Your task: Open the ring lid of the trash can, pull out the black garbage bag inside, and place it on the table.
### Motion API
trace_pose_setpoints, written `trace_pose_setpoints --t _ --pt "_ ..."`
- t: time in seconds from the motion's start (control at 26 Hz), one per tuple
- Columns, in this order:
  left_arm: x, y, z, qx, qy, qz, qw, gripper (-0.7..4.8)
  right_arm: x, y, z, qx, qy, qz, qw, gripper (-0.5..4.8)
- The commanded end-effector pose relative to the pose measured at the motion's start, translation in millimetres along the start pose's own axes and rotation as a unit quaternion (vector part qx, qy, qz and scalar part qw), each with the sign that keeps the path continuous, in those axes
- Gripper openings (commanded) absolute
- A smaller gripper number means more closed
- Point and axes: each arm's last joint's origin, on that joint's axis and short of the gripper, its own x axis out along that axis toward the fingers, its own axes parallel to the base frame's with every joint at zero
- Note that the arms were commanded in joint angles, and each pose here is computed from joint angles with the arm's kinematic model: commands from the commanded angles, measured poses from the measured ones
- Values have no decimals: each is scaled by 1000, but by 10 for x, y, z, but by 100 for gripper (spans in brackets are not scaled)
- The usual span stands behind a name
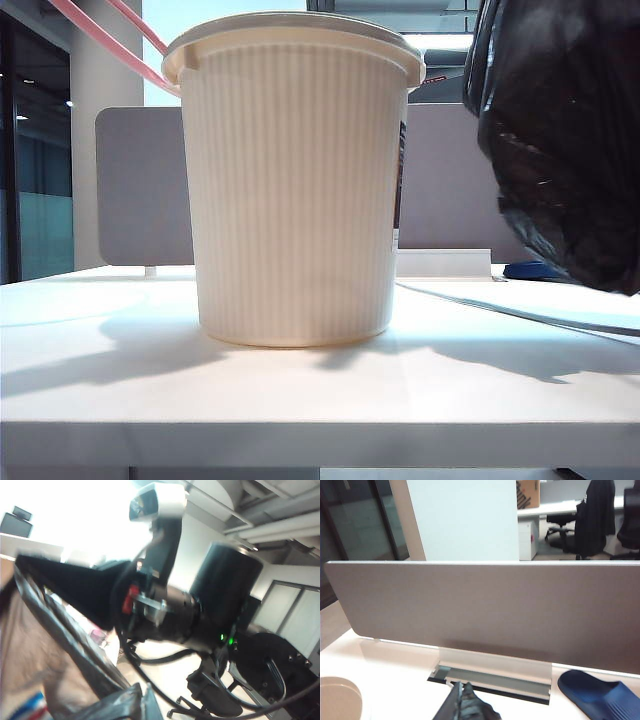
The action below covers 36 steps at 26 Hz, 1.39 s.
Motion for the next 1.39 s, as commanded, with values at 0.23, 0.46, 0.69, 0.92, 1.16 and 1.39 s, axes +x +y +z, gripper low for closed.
trace_pose_setpoints --t 0.23,0.46,0.69,0.92,1.16,1.39 --pt "-37 151 -14 19 -6 12 1000 -6 72 -72 -125 -13 -22 -8 1000 -5" --pt "-57 303 -87 18 1 31 999 -6 155 -133 -177 -10 -20 -11 1000 -5" --pt "-60 466 -190 11 3 48 999 -6 190 -158 -195 -13 -22 -11 1000 -5" --pt "-66 584 -270 5 8 56 998 -6 277 -239 -409 -3 -6 -9 1000 -5" --pt "-82 637 -291 7 11 62 998 -6 358 -333 -793 35 14 5 999 -5" --pt "-78 742 -405 -4 31 77 997 -6 372 -352 -909 43 28 6 999 -5"
